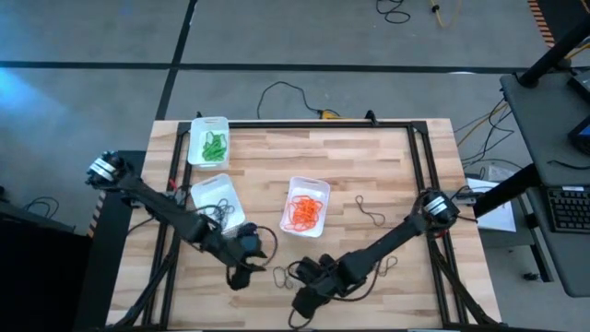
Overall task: Sort rubber bands into baskets
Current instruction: Put the violet rubber band into the bottom left white bin
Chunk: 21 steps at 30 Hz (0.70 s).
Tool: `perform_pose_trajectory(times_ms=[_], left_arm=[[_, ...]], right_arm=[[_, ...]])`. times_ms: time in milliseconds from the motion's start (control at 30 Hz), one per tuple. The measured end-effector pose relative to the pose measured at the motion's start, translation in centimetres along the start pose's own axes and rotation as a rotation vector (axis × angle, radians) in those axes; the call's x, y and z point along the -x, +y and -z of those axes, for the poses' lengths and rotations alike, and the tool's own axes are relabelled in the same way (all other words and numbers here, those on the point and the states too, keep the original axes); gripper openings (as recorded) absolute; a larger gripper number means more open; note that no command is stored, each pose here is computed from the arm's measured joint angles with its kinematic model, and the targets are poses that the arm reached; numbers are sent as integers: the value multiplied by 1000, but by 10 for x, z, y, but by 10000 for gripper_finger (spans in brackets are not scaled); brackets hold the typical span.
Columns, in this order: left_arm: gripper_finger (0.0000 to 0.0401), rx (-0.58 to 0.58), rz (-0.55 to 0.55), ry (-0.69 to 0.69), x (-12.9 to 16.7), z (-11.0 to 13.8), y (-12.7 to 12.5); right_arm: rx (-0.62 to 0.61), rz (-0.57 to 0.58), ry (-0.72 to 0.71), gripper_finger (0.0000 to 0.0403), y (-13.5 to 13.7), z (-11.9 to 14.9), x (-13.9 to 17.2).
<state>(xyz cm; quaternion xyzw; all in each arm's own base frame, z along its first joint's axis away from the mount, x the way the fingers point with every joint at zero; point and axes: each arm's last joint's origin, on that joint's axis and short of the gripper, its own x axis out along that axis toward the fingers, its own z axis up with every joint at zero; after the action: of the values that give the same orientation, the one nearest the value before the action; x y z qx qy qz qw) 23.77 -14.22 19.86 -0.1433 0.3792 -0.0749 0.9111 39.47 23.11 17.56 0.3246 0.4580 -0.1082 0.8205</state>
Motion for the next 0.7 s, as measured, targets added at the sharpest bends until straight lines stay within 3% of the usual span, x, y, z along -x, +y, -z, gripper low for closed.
perform_pose_trajectory(times_ms=[333, 700], left_arm=[[166, -197, -74, 54, -59, -4, -22], [166, -132, -159, 80, -123, 14, -26]], right_arm=[[-77, 83, 0, 250, 9, 33, 37], [-154, 110, -18, 247, 13, 55, 47]])
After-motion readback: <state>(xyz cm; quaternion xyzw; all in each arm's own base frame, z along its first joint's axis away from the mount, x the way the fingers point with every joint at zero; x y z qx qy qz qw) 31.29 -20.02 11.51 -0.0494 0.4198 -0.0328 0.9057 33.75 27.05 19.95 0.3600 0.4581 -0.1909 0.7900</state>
